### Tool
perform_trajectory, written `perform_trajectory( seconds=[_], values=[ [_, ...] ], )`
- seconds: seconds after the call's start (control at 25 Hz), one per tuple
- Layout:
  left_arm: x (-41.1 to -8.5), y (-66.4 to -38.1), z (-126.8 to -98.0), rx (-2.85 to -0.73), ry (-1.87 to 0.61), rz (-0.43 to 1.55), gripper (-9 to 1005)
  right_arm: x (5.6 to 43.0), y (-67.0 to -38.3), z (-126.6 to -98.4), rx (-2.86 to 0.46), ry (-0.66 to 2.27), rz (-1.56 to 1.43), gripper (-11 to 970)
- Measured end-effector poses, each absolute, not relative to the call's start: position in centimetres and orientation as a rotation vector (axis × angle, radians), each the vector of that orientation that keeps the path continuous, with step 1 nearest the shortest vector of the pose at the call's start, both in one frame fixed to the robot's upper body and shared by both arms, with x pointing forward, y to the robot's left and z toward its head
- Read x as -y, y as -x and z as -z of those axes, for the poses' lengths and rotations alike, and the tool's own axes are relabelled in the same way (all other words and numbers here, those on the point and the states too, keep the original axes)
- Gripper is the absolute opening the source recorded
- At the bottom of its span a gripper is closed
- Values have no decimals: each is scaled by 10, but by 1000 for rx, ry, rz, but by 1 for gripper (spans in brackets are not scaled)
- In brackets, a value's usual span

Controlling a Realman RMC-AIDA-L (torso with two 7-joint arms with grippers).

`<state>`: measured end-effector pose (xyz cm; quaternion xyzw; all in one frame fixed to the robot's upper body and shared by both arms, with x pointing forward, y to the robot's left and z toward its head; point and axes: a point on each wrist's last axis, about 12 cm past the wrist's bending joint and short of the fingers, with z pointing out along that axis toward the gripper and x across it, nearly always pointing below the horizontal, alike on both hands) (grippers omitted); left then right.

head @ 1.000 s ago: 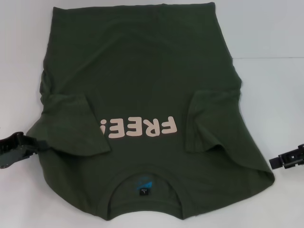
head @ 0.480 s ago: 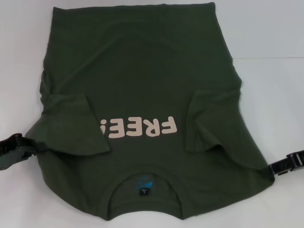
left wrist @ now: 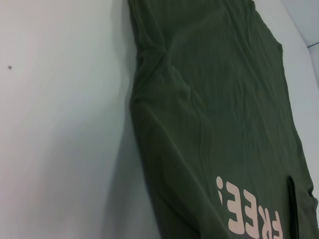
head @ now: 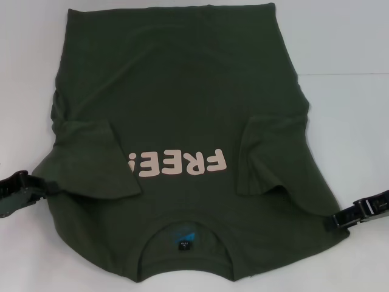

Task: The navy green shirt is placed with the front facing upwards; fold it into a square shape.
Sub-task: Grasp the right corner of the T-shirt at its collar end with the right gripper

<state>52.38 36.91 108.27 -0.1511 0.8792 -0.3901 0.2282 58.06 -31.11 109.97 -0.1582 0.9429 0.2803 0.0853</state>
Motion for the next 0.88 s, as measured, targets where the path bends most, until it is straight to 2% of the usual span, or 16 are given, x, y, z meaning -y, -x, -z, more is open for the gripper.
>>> perform_trajectory(
  seconds=[0.32,0.88],
  values=[
    [-368,-525,-1083,-2420,412,1074,45,298,-582,-1099,-2825,526,-838,629],
    [-369,-524,-1083,-2420,419,1076,45,311,-584,-1104,-2855,478,-788,628]
  ],
)
